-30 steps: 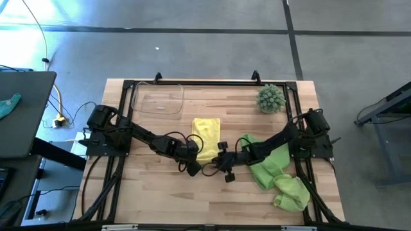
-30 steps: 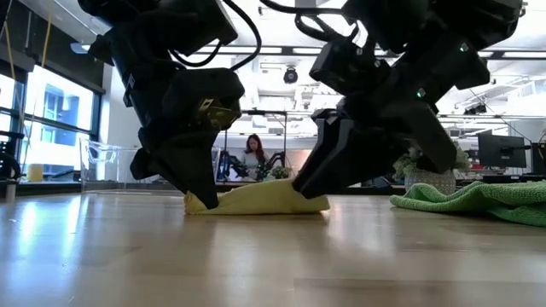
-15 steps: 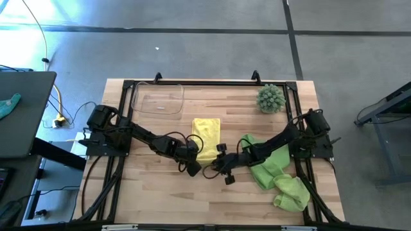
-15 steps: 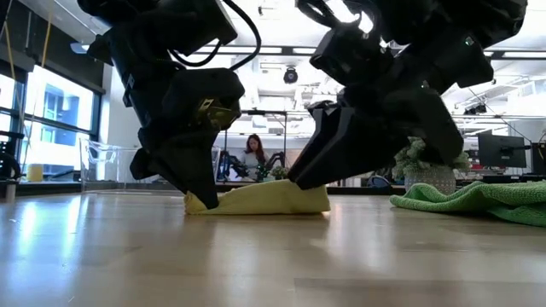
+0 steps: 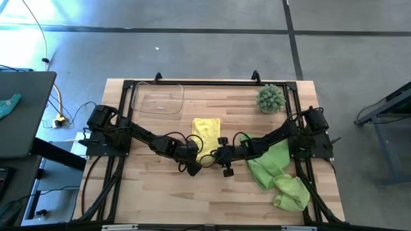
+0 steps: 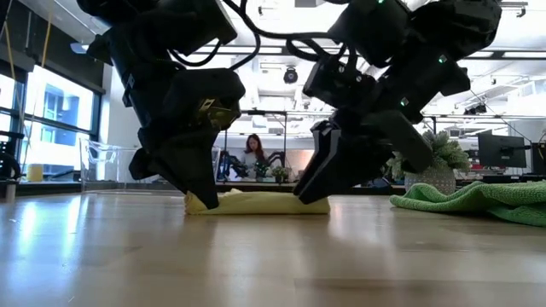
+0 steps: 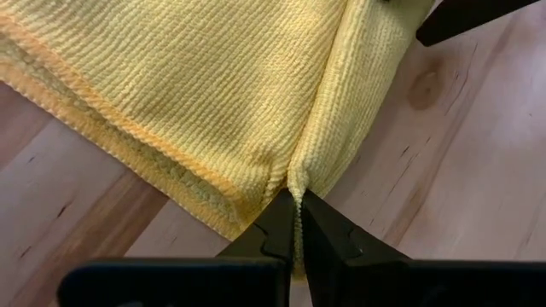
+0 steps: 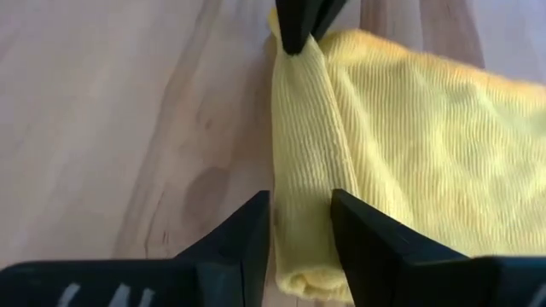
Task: Roll microfiber towels into tight, uniform cylinder then place into a basket
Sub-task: Roll the yellow microfiber cloth
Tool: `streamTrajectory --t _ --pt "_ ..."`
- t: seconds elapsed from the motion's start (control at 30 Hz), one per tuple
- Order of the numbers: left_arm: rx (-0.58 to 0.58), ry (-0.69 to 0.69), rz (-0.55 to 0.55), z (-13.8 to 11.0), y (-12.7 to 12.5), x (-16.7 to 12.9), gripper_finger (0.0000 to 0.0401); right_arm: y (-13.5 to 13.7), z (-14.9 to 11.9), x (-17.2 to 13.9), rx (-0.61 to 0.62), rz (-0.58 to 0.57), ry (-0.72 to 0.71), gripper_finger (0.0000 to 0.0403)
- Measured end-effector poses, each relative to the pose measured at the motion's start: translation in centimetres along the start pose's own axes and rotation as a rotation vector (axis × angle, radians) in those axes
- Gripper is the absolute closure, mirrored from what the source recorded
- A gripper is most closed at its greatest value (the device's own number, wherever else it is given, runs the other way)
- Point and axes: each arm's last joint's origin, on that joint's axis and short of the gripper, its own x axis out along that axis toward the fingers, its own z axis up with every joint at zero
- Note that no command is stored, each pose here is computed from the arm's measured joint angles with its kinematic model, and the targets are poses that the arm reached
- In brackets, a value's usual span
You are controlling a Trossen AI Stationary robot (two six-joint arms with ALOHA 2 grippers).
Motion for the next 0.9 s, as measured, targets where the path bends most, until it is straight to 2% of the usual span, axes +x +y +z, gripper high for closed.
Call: streamTrajectory --t 0.17,0.33,0.53,0.67,0.9 --pt "-0.001 -0.007 -0.002 0.0 0.0 0.0 0.0391 -0.1 -0.3 0.1 0.042 -0.003 0.024 0.0247" --pt "-0.003 -0.015 -0.007 0.1 -0.1 0.0 0.0373 -0.1 -0.7 0.4 0.075 -0.007 0.052 0.0206" --pt "0.053 -0.022 -0.017 0.2 -0.2 -0.1 0.0348 -0.3 -1.3 0.9 0.185 0.013 0.097 0.0209" --pt "0.133 -0.019 -0.02 0.3 -0.1 -0.8 0.0333 -0.2 -1.5 0.9 0.218 0.022 0.121 0.0224" --pt "0.387 -0.033 -0.018 0.5 -0.3 -2.4 0.0307 0.0 -1.6 0.9 0.245 0.022 0.127 0.0235"
